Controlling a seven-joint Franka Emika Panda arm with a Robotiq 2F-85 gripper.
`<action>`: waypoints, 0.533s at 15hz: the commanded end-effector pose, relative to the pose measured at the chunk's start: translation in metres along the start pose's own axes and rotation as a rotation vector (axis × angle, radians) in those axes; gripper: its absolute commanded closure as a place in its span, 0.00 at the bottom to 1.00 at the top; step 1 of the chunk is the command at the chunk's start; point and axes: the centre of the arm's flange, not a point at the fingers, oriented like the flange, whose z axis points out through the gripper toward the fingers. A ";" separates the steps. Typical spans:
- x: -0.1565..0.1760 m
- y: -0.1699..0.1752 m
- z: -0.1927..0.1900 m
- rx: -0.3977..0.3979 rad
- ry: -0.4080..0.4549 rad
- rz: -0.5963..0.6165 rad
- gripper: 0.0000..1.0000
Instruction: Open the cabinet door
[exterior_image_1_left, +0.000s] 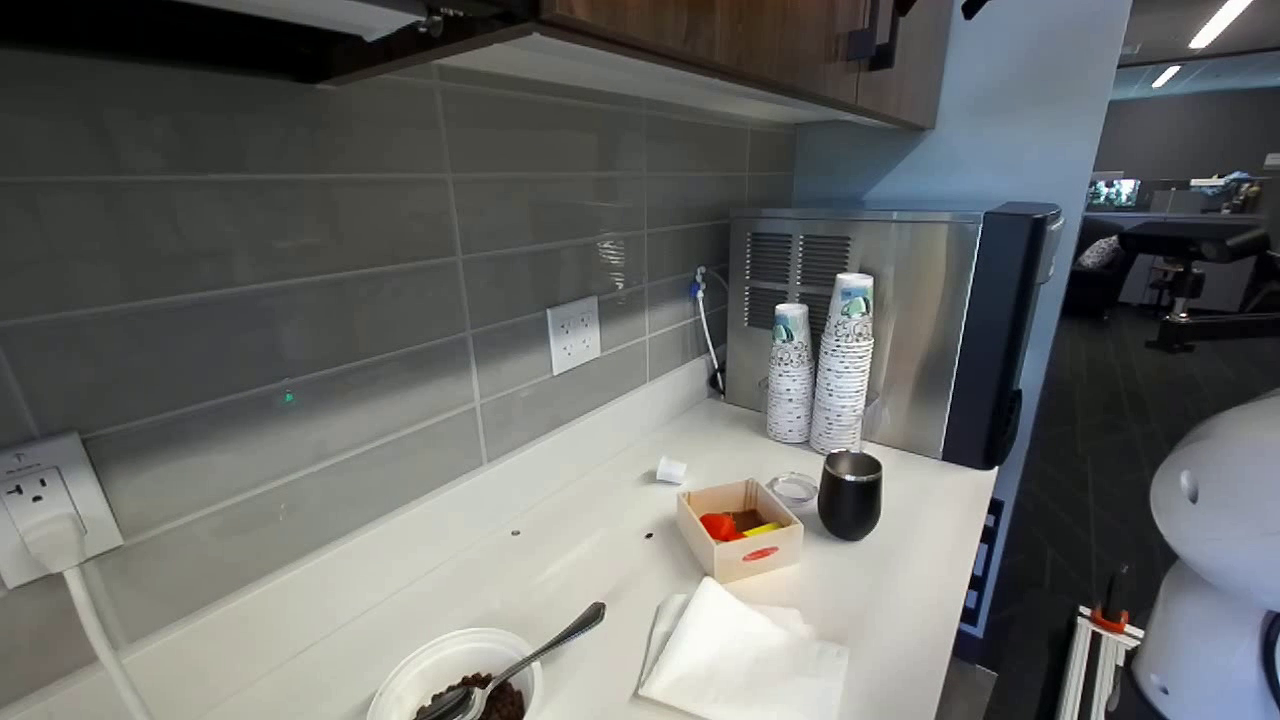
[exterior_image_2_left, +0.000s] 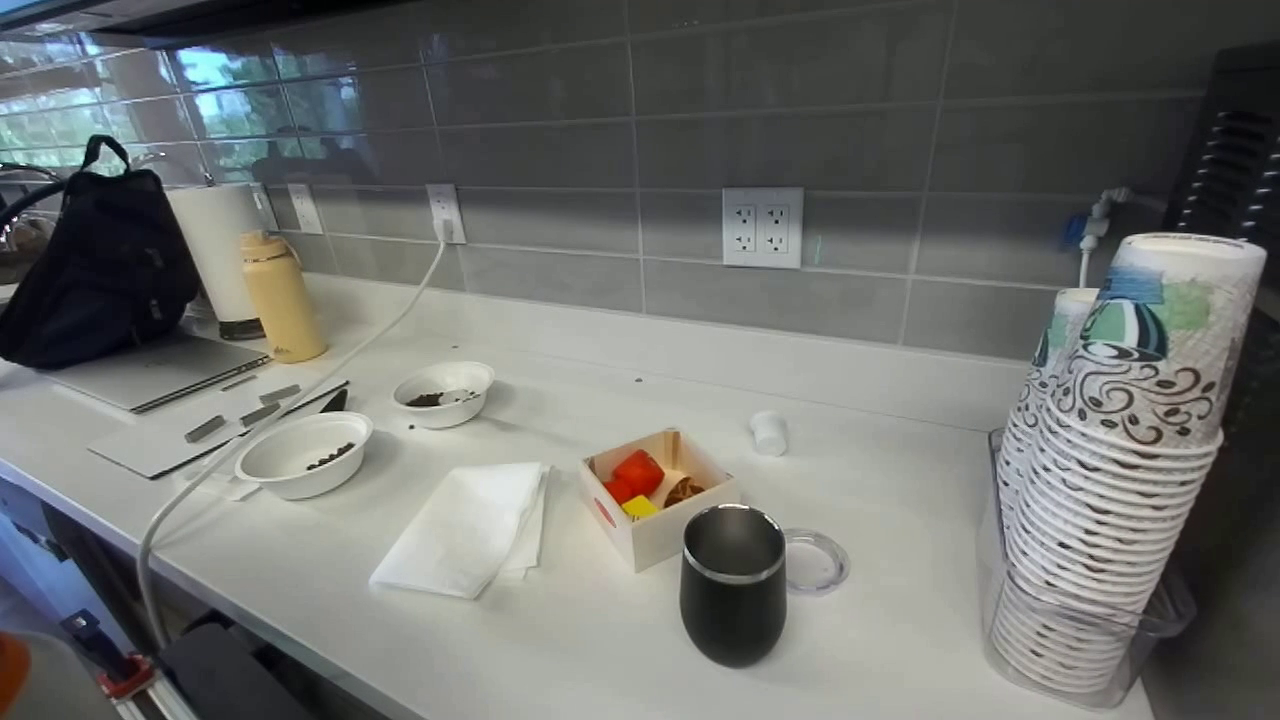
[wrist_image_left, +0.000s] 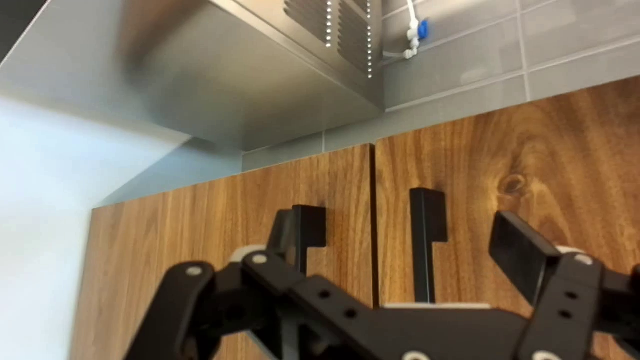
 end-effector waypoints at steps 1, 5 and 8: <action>0.008 0.014 -0.014 0.084 -0.097 -0.023 0.00; -0.004 0.015 -0.028 0.100 -0.230 -0.082 0.00; -0.016 0.010 -0.038 0.084 -0.328 -0.130 0.00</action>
